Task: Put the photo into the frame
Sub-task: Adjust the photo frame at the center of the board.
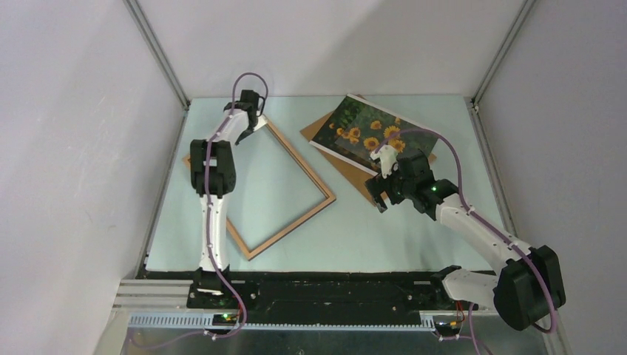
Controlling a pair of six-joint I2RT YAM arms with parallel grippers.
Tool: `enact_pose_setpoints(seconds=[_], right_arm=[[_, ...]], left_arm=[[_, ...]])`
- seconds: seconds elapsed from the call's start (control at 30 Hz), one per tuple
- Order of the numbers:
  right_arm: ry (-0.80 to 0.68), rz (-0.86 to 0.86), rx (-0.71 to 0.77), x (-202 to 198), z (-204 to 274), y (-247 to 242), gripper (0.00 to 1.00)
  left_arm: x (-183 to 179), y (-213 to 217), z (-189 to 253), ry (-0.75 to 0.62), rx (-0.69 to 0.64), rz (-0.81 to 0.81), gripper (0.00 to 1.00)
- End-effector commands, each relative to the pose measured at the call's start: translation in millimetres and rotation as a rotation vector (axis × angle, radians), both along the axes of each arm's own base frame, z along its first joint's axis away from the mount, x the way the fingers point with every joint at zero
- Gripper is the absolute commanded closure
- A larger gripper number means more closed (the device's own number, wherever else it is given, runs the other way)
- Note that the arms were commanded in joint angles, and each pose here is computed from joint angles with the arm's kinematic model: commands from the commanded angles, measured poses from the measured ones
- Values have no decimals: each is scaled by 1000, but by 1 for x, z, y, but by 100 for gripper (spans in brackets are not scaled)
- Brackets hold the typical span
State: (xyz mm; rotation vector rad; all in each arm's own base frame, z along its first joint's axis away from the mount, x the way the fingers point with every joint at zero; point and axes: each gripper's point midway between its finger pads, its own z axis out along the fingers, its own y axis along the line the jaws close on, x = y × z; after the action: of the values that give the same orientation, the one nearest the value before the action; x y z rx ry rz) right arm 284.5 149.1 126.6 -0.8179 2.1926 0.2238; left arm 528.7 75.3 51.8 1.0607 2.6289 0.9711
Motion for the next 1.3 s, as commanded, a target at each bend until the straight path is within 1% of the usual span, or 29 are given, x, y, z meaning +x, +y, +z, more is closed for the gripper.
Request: enact_pose_setpoints(seconds=[0.0,0.03,0.1,0.13,0.23,0.43,0.57,0.67,0.77,0.9,1.0,1.1,1.13,1.23,1.27], right_arm=[[-43,-20,-12,11,4,-1,0],[-44,-25,-16,11,3,-1,0],[-53,-41,-23,14,4,-4,0],[-61,-54,-27,16,5,-6,0],[-81,-100,-38,22,8,-13,0],[-86,-155,-24,26,11,-25,0],[-91,-202,-27,32,12,-37,0],[-86,-249,-46,36,9,-53,0],[-94,-282,-95,40,7,-71,2],[-89,-317,-208,46,-1,-103,3],[-82,-305,-280,51,-8,-120,4],[-41,-295,-351,52,-24,-135,5],[-38,-285,-381,53,-26,-140,5],[0,-284,-446,55,-42,-150,7],[-6,-287,-465,57,-43,-153,7]], left_arm=[[34,0,37,-81,163,-42,96],[38,-2,42,-96,171,-45,94],[43,-9,40,-94,180,-65,87],[44,-12,36,-89,182,-73,82],[48,-20,36,-101,173,-83,74],[41,-42,31,-114,119,-90,69],[35,-52,28,-107,105,-94,63],[32,-54,27,-105,107,-90,61],[30,-55,29,-112,99,-85,57],[27,-57,38,-139,72,-71,46],[24,-59,59,-190,38,-54,38],[17,-65,81,-248,-24,-34,32],[11,-65,93,-269,-40,-29,29],[-3,-71,112,-310,-100,-16,22],[-13,-71,118,-320,-115,-8,17]])
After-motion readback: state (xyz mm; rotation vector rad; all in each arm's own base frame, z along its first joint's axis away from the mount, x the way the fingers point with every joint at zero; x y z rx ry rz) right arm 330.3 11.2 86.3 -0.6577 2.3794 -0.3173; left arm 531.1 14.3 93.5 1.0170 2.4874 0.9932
